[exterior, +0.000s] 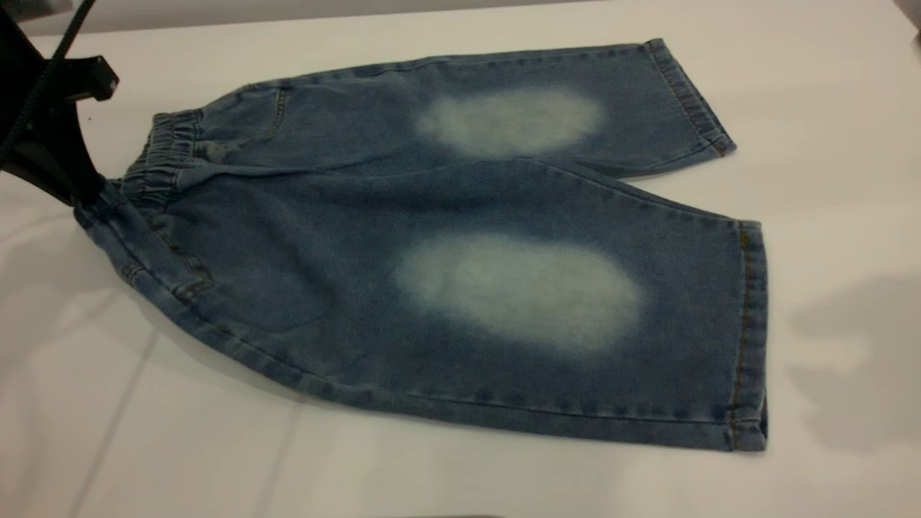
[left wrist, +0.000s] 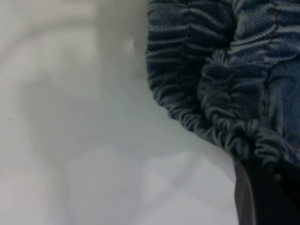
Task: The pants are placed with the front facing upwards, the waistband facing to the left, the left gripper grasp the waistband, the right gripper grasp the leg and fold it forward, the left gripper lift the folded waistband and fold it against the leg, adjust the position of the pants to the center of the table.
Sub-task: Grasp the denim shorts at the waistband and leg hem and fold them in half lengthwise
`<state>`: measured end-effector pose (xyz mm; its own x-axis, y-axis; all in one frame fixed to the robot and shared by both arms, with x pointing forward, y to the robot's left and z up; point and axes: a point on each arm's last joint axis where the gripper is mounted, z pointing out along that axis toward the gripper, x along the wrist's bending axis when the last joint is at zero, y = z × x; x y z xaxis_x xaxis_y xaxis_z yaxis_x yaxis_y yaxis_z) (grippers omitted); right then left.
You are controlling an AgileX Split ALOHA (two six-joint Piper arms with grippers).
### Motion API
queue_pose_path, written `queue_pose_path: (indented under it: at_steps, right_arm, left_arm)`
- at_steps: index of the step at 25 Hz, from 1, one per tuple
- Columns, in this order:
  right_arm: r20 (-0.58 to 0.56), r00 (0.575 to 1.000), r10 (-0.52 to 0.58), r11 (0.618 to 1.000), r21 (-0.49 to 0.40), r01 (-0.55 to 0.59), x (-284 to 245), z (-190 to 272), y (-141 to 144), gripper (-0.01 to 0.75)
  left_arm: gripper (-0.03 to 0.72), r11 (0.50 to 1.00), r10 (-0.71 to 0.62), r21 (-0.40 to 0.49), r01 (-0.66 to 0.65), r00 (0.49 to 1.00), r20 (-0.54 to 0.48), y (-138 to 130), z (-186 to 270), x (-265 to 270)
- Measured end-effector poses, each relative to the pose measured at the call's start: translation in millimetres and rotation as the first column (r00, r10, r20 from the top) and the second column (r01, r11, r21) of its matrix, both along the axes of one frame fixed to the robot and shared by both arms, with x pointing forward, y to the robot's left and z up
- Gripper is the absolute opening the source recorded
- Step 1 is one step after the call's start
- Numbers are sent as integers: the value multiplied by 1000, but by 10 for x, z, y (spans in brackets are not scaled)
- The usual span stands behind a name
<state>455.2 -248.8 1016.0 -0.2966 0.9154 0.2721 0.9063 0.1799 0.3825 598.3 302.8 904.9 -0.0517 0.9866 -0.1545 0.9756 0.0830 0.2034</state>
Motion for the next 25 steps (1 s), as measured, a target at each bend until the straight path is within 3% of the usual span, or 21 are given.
queue_pose_path:
  at_steps: [5,14,18,25]
  right_arm:
    - [-146,983,109,987,-102,-124,32,-328,277,519]
    - [-330,920,212,920,-252,-302,-73,-831,764,519]
    - [-356,902,244,897,-270,-349,-87,-1048,918,519]
    - [-319,907,274,883,-291,-369,7,-1418,1071,519]
  left_arm:
    - [38,1000,-3,0,3,1000,-1,-1,0,-2]
    - [38,1000,-2,-3,2,1000,-1,-3,1,-2]
    - [38,1000,-2,-3,2,1000,-1,-3,1,-2]
    - [38,1000,-2,-3,2,1000,-1,-3,1,-2]
